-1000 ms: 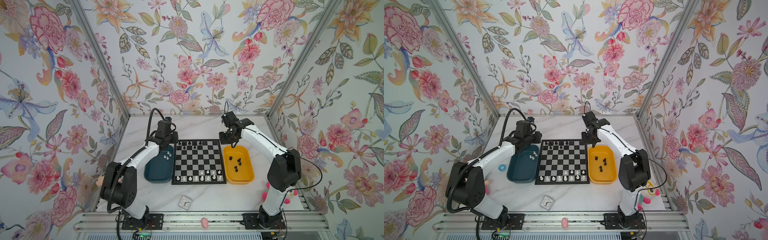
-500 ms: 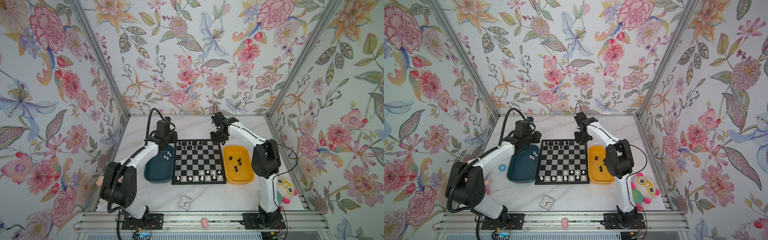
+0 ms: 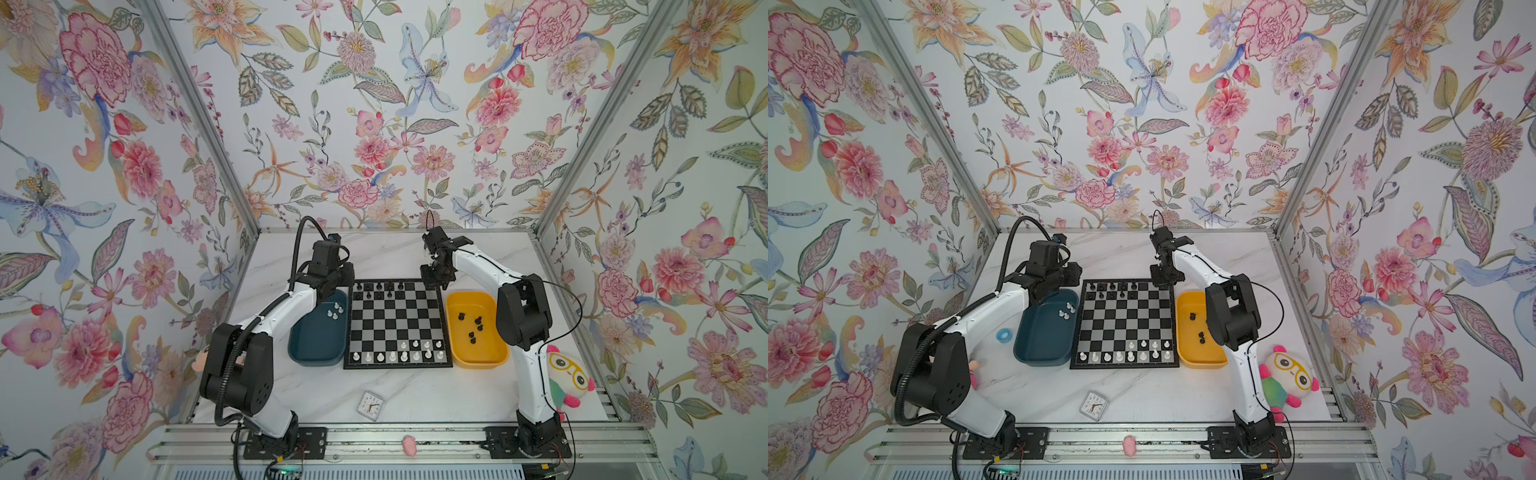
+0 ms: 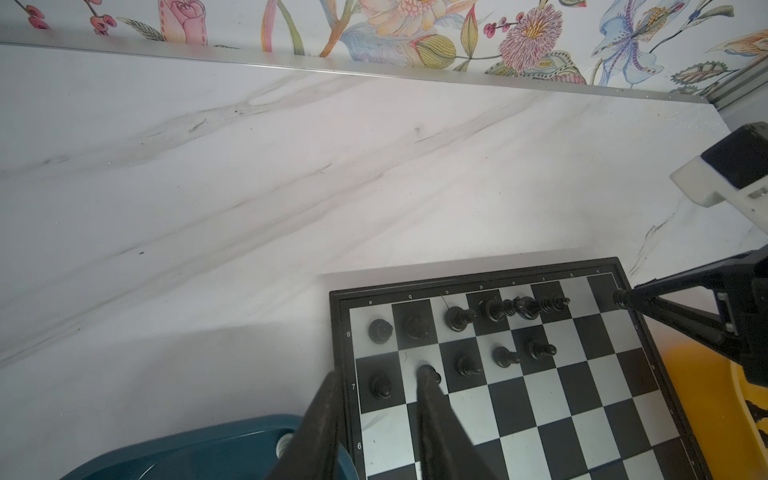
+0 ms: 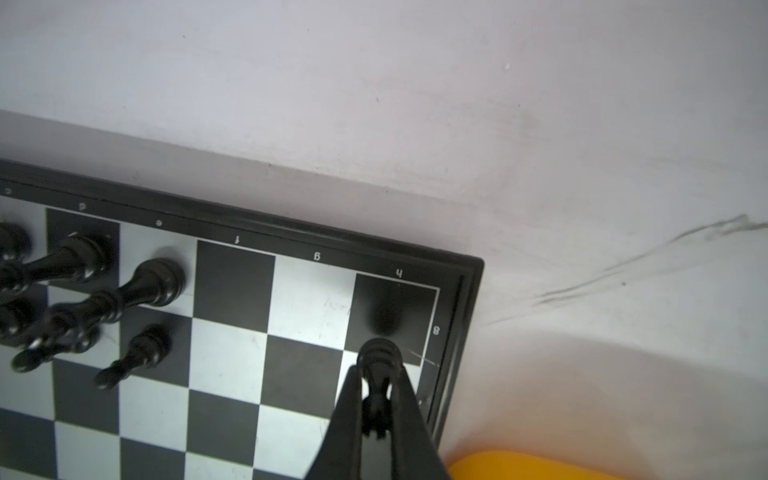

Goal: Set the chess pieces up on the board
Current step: 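Carry the black pawn with the right gripper to the board's farthest corner, then lower the black pawn onto the far corner square and open the right gripper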

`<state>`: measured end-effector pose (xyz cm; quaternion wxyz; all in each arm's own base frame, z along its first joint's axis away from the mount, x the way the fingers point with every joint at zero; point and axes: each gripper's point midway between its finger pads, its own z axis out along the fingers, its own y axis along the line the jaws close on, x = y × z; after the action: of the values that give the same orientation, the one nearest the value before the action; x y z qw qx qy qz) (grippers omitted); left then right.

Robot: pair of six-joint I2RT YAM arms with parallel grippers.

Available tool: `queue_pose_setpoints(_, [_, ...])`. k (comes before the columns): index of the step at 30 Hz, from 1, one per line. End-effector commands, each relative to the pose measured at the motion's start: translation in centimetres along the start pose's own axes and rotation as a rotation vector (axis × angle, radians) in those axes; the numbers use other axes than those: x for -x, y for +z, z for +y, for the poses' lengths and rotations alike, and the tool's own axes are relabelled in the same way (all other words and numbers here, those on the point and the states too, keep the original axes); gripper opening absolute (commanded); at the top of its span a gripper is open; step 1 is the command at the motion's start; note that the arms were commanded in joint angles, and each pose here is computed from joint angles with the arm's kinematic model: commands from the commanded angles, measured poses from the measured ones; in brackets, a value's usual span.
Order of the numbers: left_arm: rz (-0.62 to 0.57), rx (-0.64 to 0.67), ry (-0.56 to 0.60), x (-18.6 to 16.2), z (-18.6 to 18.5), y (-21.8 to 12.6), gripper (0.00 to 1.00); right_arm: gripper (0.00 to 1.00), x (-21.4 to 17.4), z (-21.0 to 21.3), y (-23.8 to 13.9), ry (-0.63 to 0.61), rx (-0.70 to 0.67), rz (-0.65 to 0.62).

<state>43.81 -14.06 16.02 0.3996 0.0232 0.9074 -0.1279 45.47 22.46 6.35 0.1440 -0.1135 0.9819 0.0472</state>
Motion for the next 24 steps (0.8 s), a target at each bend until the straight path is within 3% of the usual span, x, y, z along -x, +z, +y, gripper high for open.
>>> queue_pose_setpoints(1, [-0.009, 0.006, -0.003, 0.5, 0.4, -0.6, 0.33, 0.07, 0.8, -0.4, 0.3, -0.002, -0.007, -0.012])
queue_pose_setpoints(24, [-0.004, 0.009, -0.005, 0.2, 0.5, -0.8, 0.33, 0.09, 0.2, -0.9, 1.8, 0.008, -0.018, 0.022])
